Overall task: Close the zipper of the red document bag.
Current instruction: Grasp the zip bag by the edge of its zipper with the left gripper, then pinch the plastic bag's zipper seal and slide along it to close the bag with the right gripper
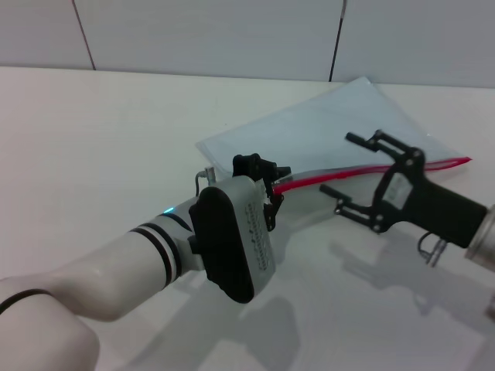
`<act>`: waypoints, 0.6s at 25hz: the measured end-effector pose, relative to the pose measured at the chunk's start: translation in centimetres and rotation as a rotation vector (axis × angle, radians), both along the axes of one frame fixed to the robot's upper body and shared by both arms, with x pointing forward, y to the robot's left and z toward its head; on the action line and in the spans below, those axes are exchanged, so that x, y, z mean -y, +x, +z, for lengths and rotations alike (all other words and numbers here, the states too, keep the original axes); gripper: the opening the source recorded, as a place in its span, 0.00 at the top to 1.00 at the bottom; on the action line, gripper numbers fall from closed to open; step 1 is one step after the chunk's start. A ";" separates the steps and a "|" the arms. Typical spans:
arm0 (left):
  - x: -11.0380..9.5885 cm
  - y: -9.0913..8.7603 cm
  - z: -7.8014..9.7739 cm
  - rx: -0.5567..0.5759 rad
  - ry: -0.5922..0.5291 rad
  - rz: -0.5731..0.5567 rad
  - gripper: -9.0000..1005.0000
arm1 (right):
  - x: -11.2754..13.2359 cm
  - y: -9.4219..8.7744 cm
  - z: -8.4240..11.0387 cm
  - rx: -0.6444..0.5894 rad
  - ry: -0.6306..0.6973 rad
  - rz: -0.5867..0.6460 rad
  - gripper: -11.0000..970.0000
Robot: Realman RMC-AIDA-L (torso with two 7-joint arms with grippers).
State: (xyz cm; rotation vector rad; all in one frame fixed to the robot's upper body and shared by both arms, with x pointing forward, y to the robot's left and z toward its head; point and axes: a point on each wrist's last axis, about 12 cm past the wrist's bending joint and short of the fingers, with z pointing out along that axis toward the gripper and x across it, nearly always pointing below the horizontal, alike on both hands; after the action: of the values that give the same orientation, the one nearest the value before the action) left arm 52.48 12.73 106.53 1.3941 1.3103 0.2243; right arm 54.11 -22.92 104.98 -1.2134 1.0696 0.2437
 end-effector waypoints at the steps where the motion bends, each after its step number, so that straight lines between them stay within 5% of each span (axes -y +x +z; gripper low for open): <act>1: 0.0 -0.1 0.0 0.006 0.002 -0.004 0.94 | -0.4 0.1 -0.3 0.008 -0.024 -0.004 0.24; 15: 0.1 -0.8 -0.1 0.016 0.005 -0.015 0.94 | -1.4 0.4 -2.2 0.101 -0.226 -0.064 0.27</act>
State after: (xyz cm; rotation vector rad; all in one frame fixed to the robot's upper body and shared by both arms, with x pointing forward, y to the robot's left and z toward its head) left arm 51.73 12.59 106.43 1.4032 1.2868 0.2280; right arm 54.51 -21.52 102.82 -1.3759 1.0663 0.0117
